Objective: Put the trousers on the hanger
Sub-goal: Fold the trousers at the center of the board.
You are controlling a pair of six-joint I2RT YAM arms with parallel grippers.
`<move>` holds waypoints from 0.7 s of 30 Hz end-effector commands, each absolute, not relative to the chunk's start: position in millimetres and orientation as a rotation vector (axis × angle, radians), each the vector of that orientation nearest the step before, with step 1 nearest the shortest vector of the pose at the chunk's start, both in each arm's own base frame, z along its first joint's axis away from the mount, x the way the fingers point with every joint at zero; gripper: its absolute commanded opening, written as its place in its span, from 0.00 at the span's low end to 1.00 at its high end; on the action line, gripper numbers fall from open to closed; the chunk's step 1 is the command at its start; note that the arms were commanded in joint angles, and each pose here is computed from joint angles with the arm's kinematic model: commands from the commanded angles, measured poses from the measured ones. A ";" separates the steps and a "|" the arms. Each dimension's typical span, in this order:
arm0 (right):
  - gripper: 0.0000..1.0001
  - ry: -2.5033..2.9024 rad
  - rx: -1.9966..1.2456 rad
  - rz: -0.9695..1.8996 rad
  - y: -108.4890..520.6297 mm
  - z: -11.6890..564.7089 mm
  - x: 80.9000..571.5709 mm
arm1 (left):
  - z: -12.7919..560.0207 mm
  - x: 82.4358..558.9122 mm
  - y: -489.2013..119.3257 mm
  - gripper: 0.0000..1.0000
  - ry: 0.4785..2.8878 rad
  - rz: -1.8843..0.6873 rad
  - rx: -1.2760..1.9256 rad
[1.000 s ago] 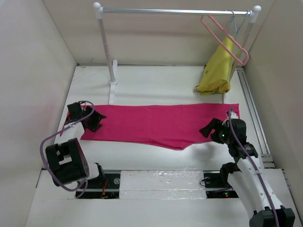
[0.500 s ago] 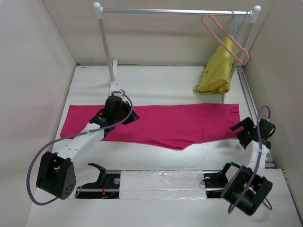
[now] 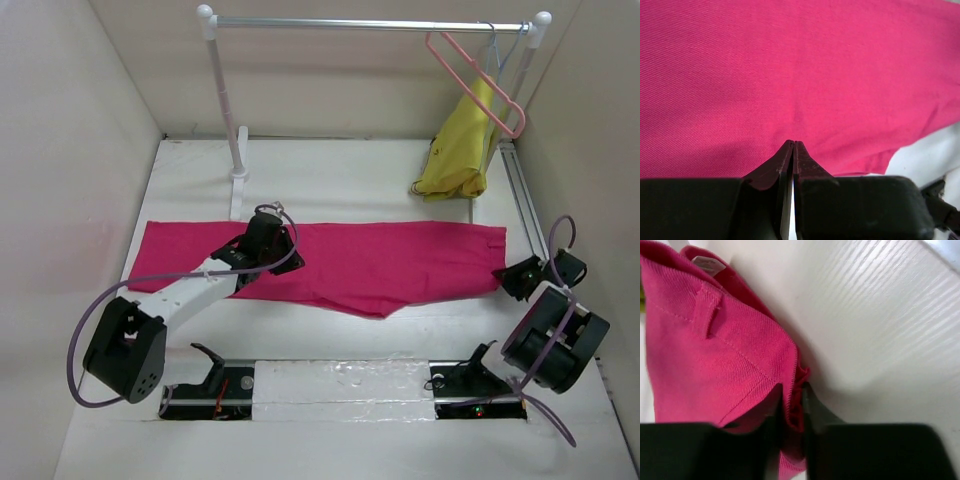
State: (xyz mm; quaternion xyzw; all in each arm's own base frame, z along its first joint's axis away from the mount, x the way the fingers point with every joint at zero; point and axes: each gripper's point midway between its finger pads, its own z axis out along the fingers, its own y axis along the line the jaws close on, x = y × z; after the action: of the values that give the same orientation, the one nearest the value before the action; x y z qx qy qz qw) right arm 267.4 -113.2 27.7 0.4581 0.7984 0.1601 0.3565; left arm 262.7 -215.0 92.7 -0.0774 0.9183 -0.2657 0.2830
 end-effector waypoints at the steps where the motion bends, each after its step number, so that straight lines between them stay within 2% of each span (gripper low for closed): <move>1: 0.15 2.074 1.080 0.503 -93.3 30.9 267.2 | 102.9 269.1 -200.2 0.00 2.407 -0.628 -0.232; 3: 0.00 2.130 0.988 0.510 -77.2 41.0 264.9 | 107.6 268.6 -194.0 0.00 2.399 -0.592 -0.228; 7: 0.00 2.117 0.700 0.505 -24.2 93.5 248.7 | 117.5 275.9 -172.7 0.00 2.360 -0.447 -0.234; 10: 0.00 2.175 0.538 0.667 34.5 105.5 233.2 | 116.2 271.3 -166.7 0.00 2.394 -0.396 -0.200; 12: 0.00 2.124 0.439 0.723 62.5 128.0 228.4 | 107.5 264.9 -165.4 0.00 2.421 -0.391 -0.178; 17: 0.00 1.899 0.265 0.873 124.5 229.0 208.2 | 82.7 247.5 -168.6 0.00 2.487 -0.440 -0.168; 19: 0.00 1.985 0.207 0.772 131.4 235.2 210.7 | 71.9 238.9 -177.1 0.00 2.519 -0.511 -0.158; 20: 0.00 1.939 0.093 0.813 150.8 279.3 201.1 | 68.4 236.5 -179.3 0.00 2.527 -0.532 -0.167; 21: 0.00 1.944 0.082 0.786 161.2 292.4 210.2 | 62.1 233.3 -180.4 0.00 2.536 -0.547 -0.169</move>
State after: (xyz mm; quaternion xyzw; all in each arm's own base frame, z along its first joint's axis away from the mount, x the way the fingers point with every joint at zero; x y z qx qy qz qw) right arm 193.7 151.6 222.0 0.0235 0.8306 0.3388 0.4414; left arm 242.3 -171.6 69.2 -0.0656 0.9411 -0.1709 0.2843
